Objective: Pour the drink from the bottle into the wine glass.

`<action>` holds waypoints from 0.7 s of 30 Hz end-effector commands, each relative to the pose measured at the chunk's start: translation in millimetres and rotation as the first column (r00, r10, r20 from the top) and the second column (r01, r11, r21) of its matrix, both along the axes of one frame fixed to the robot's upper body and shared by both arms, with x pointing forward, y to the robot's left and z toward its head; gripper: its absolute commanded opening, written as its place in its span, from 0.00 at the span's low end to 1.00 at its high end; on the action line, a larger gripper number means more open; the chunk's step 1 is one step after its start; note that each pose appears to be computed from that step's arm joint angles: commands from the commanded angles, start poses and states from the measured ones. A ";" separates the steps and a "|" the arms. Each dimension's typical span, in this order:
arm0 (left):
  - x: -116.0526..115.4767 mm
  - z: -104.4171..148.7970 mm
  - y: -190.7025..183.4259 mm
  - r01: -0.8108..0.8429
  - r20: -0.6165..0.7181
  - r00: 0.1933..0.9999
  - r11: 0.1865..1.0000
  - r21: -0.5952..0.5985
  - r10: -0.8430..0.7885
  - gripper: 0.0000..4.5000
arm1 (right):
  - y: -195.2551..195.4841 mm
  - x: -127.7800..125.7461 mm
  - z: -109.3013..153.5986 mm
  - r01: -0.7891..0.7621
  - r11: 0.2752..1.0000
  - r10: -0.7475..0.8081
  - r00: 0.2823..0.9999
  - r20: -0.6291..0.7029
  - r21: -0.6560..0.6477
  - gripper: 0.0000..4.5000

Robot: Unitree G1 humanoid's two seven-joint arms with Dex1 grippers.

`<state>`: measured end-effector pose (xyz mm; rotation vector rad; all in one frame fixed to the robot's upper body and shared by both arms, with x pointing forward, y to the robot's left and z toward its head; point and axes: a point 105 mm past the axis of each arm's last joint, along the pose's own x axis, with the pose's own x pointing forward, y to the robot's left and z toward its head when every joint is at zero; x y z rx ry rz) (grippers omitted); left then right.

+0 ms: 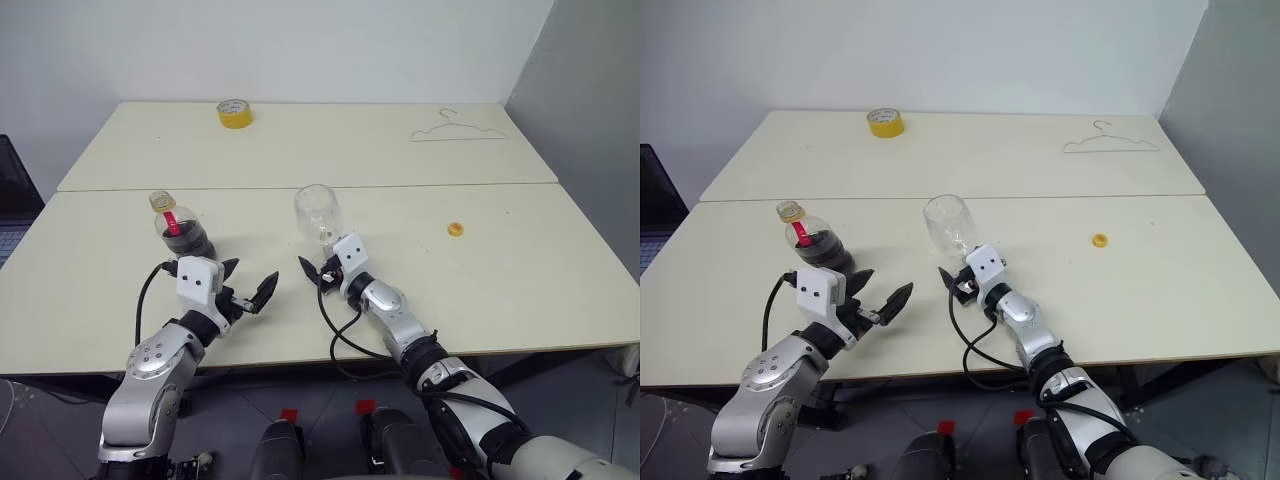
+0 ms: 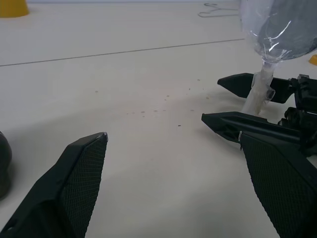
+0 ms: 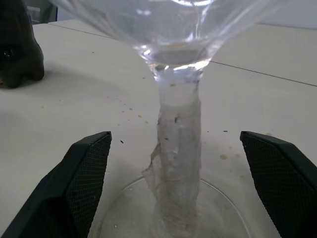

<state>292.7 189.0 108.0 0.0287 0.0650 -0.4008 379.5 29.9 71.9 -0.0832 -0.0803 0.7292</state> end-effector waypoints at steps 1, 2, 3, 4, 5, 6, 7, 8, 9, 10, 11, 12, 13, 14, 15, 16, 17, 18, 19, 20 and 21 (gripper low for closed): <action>1.4 11.3 -0.3 0.011 0.042 0.999 1.000 0.015 -0.012 1.00 | 6.6 -2.2 1.5 -0.006 1.000 0.006 1.000 -0.012 0.020 1.00; 1.5 11.7 0.0 0.011 0.043 0.999 1.000 0.015 -0.012 1.00 | 5.7 -2.2 5.1 -0.012 1.000 0.012 1.000 0.003 0.021 1.00; 1.7 11.7 0.4 0.011 0.044 0.999 1.000 0.016 -0.011 1.00 | 4.2 -1.8 8.0 -0.014 1.000 0.014 1.000 0.016 0.017 1.00; 1.7 11.6 0.7 0.010 0.044 0.999 1.000 0.016 -0.011 1.00 | 2.8 -1.5 10.2 -0.015 1.000 0.014 1.000 0.025 0.013 1.00; 1.8 11.5 1.0 0.010 0.044 0.999 1.000 0.016 -0.011 1.00 | 0.9 -1.3 12.6 -0.015 1.000 0.015 0.999 0.031 0.013 1.00; 1.8 11.4 1.1 0.011 0.044 0.999 1.000 0.017 -0.011 1.00 | -1.5 -0.9 14.3 -0.014 1.000 0.014 0.999 0.035 0.011 1.00; 1.9 11.3 1.1 0.011 0.044 0.999 1.000 0.017 -0.012 1.00 | -3.9 -0.8 15.9 -0.013 1.000 0.013 0.999 0.040 0.010 1.00; 1.9 11.3 1.1 0.011 0.044 0.999 1.000 0.018 -0.012 1.00 | -5.4 -0.8 16.9 -0.013 1.000 0.013 0.999 0.042 0.008 1.00; 2.3 11.3 0.9 0.012 0.044 0.999 1.000 0.018 -0.013 1.00 | -7.9 -0.5 17.6 -0.010 1.000 0.010 0.999 0.043 0.004 1.00; 2.7 11.5 0.4 0.014 0.044 0.999 1.000 0.017 -0.015 1.00 | -10.5 -0.3 18.3 -0.007 1.000 0.007 0.999 0.045 0.001 1.00; 3.3 11.6 0.1 0.015 0.045 0.999 1.000 0.017 -0.016 1.00 | -12.2 -0.2 18.7 -0.004 1.000 0.004 0.999 0.046 0.000 1.00; 3.9 11.8 -0.3 0.017 0.045 0.999 1.000 0.017 -0.018 1.00 | -14.1 -0.3 18.5 -0.002 1.000 0.002 0.999 0.044 -0.003 1.00; 4.4 11.8 -0.8 0.019 0.046 0.999 1.000 0.018 -0.019 1.00 | -15.7 -0.4 17.9 0.002 1.000 -0.001 0.999 0.044 -0.007 1.00; 4.8 11.9 -1.2 0.020 0.046 0.999 1.000 0.018 -0.021 1.00 | -16.9 -0.6 17.5 0.003 1.000 -0.003 0.999 0.043 -0.010 1.00; 5.1 12.0 -1.5 0.021 0.047 0.999 1.000 0.018 -0.022 1.00 | -17.8 -0.9 17.2 0.005 1.000 -0.004 0.999 0.042 -0.011 1.00; 5.7 12.2 -1.5 0.022 0.047 0.999 1.000 0.018 -0.023 1.00 | -18.3 -0.8 17.2 0.007 1.000 -0.006 0.999 0.040 -0.011 1.00; 6.2 12.5 -1.5 0.024 0.048 0.999 1.000 0.018 -0.024 1.00 | -19.0 -0.9 17.6 0.008 1.000 -0.008 0.999 0.041 -0.010 1.00; 6.6 12.6 -1.6 0.025 0.048 0.999 1.000 0.018 -0.025 1.00 | -19.6 -1.0 18.1 0.009 1.000 -0.009 0.999 0.041 -0.008 1.00; 6.8 12.6 -1.6 0.026 0.048 0.998 0.999 0.018 -0.027 1.00 | -20.3 -1.3 18.6 0.010 1.000 -0.010 0.999 0.042 -0.007 1.00; 7.2 12.7 -1.5 0.027 0.048 0.998 0.999 0.018 -0.028 1.00 | -20.9 -1.5 19.2 0.010 1.000 -0.010 0.999 0.043 -0.005 1.00; 7.5 12.7 -1.4 0.028 0.048 0.998 0.999 0.019 -0.028 1.00 | -21.6 -1.9 19.7 0.010 1.000 -0.010 0.999 0.044 -0.004 1.00</action>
